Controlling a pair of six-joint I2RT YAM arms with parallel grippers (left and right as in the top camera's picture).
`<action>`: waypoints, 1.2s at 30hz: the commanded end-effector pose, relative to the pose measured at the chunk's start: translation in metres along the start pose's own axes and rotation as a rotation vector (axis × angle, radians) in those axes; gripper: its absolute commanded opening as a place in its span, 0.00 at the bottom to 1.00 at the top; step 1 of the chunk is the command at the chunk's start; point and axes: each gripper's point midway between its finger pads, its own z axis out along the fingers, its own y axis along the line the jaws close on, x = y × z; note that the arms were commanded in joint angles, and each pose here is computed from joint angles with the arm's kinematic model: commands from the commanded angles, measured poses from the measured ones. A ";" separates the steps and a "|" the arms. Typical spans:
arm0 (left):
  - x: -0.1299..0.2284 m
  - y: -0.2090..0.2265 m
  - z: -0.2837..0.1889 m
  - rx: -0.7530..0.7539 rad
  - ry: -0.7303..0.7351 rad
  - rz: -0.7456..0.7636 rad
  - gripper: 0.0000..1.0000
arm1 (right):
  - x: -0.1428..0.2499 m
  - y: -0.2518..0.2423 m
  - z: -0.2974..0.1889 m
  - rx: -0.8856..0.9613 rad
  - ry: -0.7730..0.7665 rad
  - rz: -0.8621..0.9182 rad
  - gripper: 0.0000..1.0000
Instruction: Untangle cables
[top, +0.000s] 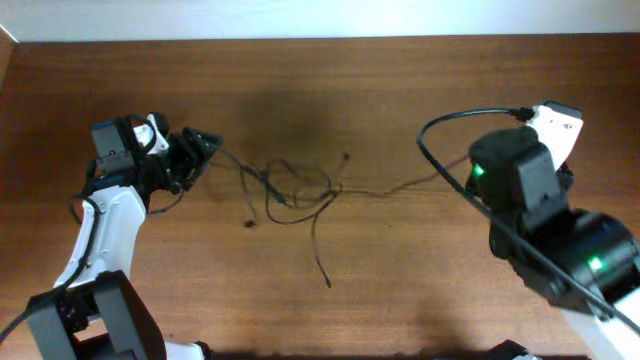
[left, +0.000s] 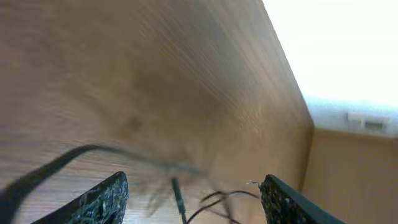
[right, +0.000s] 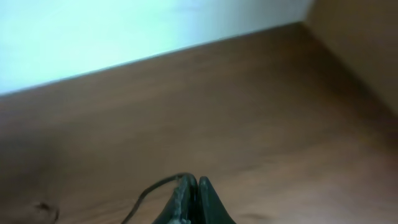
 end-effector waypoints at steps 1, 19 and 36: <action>0.023 -0.031 0.002 0.162 0.091 0.271 0.71 | 0.012 0.002 0.027 0.020 0.112 0.045 0.05; 0.138 0.075 -0.024 -0.636 0.368 -0.227 0.92 | 0.142 0.159 0.055 -0.789 0.744 -0.373 0.98; 0.166 -0.057 -0.042 0.101 0.735 -0.683 0.99 | 0.154 0.167 0.022 -0.987 0.828 -0.410 0.98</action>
